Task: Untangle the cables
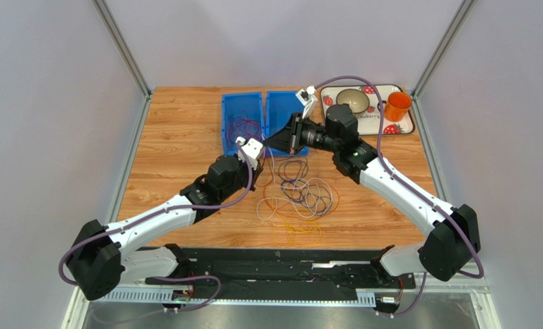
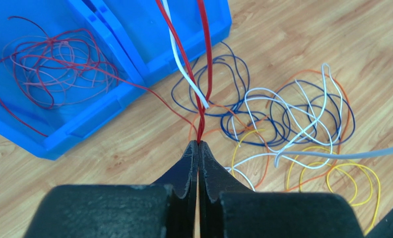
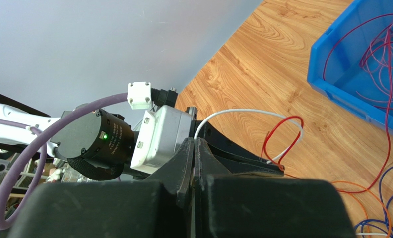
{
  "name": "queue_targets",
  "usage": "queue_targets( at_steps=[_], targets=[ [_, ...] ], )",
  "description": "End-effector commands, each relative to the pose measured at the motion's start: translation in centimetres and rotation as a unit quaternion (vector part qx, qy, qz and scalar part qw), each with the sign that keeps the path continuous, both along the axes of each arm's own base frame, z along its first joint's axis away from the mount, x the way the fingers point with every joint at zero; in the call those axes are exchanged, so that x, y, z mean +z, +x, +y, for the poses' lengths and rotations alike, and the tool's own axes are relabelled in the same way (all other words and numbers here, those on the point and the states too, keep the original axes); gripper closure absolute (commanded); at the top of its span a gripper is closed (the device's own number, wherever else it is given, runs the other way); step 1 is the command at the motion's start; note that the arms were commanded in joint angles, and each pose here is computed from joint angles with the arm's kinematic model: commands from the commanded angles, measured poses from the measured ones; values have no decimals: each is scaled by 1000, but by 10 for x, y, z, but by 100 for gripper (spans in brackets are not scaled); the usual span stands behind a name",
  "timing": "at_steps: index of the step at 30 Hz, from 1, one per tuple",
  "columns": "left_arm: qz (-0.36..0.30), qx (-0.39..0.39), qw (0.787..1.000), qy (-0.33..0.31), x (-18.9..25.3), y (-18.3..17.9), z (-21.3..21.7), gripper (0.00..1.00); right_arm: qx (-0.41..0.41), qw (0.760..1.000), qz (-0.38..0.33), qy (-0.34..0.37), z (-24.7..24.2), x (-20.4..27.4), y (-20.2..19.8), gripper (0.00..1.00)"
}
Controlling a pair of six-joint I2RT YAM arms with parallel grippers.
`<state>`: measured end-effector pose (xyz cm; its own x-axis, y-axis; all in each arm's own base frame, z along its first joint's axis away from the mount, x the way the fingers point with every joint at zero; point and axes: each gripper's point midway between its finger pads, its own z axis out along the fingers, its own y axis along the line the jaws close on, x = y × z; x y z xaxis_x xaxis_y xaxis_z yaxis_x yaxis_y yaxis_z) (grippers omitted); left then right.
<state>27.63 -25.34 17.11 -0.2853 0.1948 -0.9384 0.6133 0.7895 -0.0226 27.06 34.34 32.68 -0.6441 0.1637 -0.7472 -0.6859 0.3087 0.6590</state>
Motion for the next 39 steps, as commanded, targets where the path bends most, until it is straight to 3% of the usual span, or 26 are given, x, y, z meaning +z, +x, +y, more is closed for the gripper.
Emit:
queue_targets(
  at_steps=[1, 9, 16, 21, 25, 31, 35, 39],
  targets=[
    [-40, 15, 998, -37, 30, 11, -6, 100, 1, 999, -35, 23, -5, 33, -7, 100],
    [-43, 51, 998, -24, 32, 14, 9, 100, -21, 998, -56, 24, -15, 47, -1, 100],
    [-21, 121, 992, 35, 4, 26, 34, 100, -99, 988, -106, 53, -63, 120, 9, 100],
    [-9, 143, 989, 46, -1, 34, 41, 100, -172, 965, -184, 76, -109, 180, -3, 100],
    [-9, 166, 985, 46, 8, 41, 50, 100, -206, 956, -198, 58, -128, 180, -9, 100],
    [-58, 175, 982, 30, 92, 58, 51, 100, -208, 968, -133, 40, -123, 121, -1, 100],
    [-102, 202, 974, 14, 166, 85, 58, 100, -201, 973, -107, 43, -121, 97, -6, 100],
    [-112, 230, 967, 5, 205, 116, 68, 100, -192, 977, -89, 37, -119, 78, -8, 100]
  ],
)
